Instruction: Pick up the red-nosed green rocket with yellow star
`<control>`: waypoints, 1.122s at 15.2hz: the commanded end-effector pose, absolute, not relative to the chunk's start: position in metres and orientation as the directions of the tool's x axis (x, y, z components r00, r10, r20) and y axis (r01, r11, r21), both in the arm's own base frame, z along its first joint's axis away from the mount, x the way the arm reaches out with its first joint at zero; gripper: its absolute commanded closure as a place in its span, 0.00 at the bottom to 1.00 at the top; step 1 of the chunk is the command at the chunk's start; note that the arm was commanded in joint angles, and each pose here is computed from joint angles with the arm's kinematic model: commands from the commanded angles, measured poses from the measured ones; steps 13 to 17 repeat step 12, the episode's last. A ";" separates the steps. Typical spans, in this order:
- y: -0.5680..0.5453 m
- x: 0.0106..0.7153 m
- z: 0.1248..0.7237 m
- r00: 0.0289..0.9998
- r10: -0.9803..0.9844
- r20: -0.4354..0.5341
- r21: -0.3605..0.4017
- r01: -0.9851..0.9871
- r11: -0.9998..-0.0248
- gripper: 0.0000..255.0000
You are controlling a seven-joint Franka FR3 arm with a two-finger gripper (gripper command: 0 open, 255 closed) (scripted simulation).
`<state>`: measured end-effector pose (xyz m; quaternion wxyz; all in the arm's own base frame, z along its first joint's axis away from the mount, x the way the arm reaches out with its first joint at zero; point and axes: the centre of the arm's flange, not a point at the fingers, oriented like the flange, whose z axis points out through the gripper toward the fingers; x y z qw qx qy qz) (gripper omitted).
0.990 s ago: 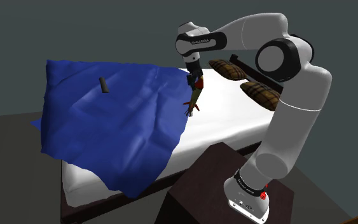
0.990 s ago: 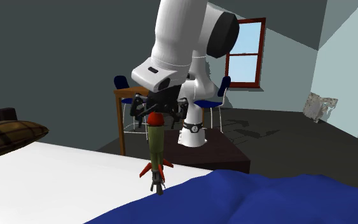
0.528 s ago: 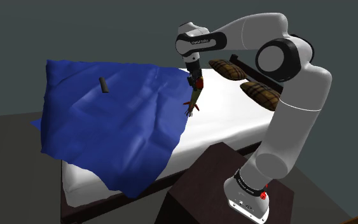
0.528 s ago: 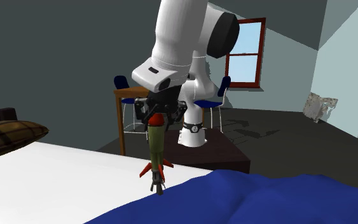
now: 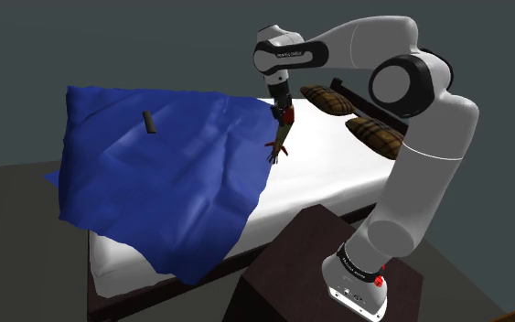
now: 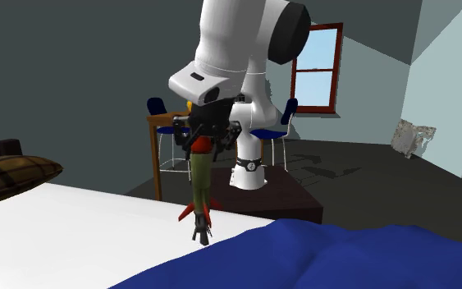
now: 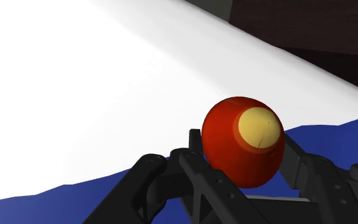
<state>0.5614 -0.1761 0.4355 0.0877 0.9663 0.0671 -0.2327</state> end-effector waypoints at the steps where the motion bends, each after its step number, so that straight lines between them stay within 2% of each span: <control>1: -0.177 0.561 0.446 0.883 0.089 -0.461 0.138 0.170 -0.976 1.00; 10: -0.177 0.561 0.494 0.883 0.089 -0.461 0.138 0.170 -0.976 1.00; 17: -0.177 0.561 0.495 0.883 0.089 -0.461 0.138 0.170 -0.976 1.00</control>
